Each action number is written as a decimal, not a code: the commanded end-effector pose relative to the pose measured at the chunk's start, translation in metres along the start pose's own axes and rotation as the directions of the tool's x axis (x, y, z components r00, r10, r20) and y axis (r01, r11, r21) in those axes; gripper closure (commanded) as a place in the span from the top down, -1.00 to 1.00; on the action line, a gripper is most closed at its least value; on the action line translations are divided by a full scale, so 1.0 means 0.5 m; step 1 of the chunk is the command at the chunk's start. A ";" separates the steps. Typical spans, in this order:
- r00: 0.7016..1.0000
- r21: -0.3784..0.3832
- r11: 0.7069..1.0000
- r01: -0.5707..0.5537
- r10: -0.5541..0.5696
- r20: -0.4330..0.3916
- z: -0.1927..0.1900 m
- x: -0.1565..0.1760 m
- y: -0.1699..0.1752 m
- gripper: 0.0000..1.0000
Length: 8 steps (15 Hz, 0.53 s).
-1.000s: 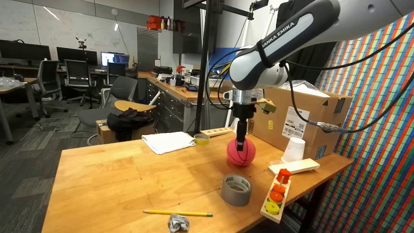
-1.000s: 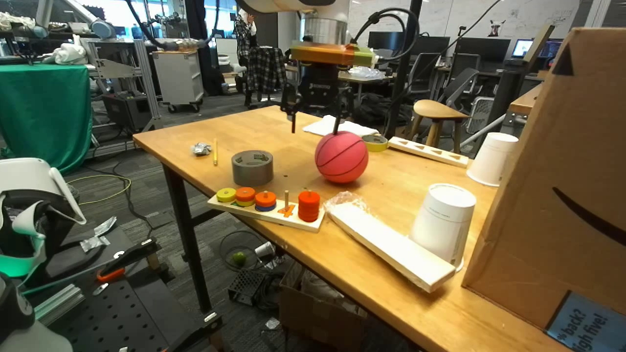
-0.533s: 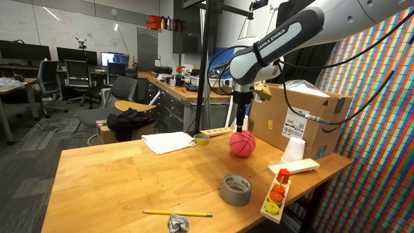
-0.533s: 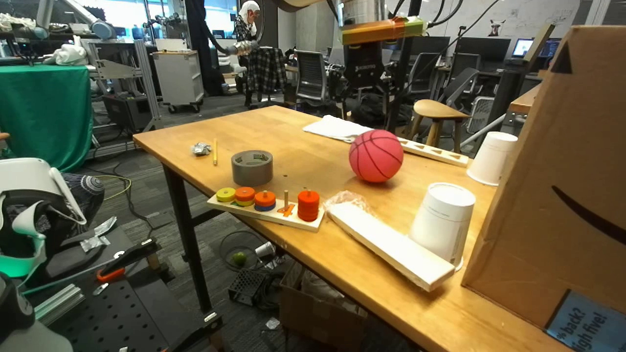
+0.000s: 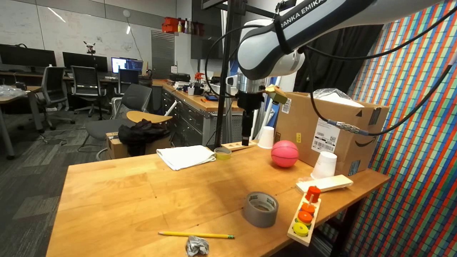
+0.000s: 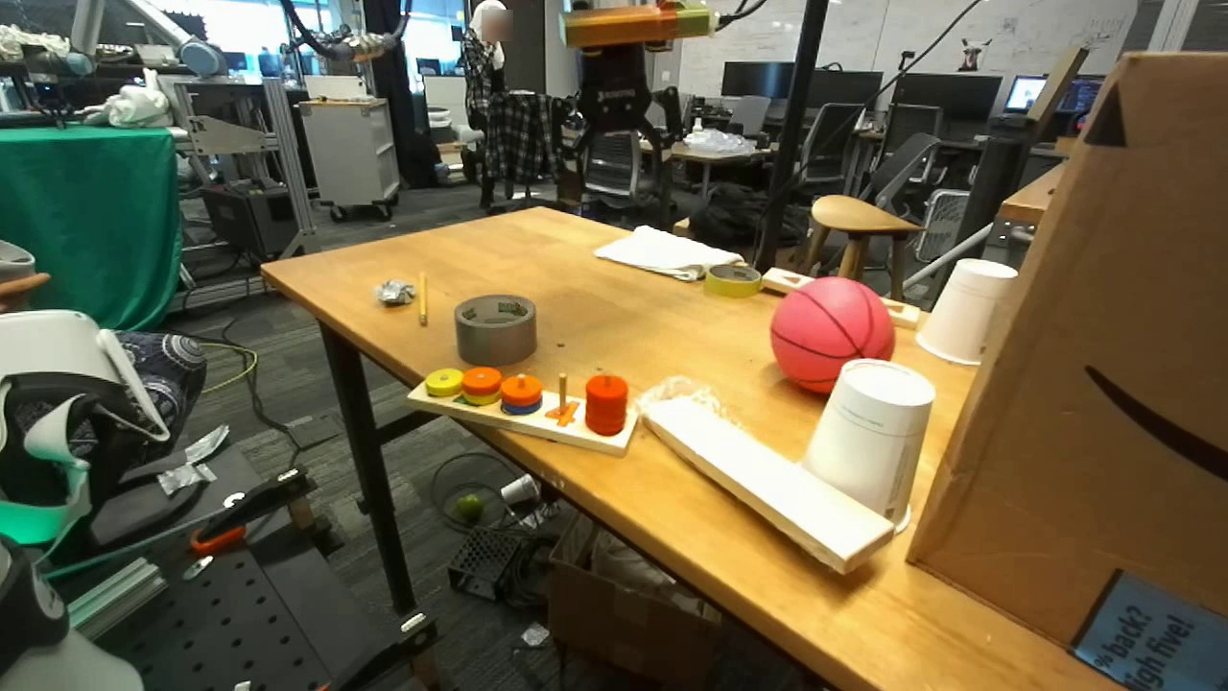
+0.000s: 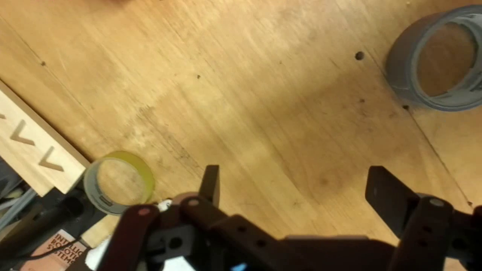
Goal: Push the orange basketball to the right
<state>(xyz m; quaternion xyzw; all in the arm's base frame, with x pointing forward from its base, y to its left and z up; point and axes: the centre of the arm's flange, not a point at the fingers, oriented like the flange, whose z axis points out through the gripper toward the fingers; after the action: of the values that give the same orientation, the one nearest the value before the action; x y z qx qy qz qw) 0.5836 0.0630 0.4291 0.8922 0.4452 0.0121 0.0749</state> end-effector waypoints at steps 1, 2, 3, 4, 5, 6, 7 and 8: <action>1.000 0.042 0.999 0.003 -0.003 0.002 -0.012 0.005 -0.043 1.00; 1.000 0.067 0.998 0.008 -0.008 0.004 -0.005 0.002 -0.043 1.00; 1.000 0.089 0.996 0.002 -0.003 0.007 0.002 -0.002 -0.040 1.00; 1.000 0.105 0.994 -0.008 0.006 0.013 0.017 -0.006 -0.037 1.00; 1.000 0.122 0.992 -0.018 0.016 0.019 0.028 -0.014 -0.032 1.00; 0.999 0.137 0.990 -0.031 0.027 0.026 0.035 -0.023 -0.028 1.00; 0.999 0.141 0.989 -0.051 0.048 0.025 0.045 -0.030 -0.024 1.00; 0.997 0.144 0.987 -0.073 0.072 0.016 0.047 -0.039 -0.019 1.00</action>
<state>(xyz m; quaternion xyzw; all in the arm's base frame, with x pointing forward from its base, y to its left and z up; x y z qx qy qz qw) 0.5681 0.0648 0.4039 0.9026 0.4286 -0.0281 0.0285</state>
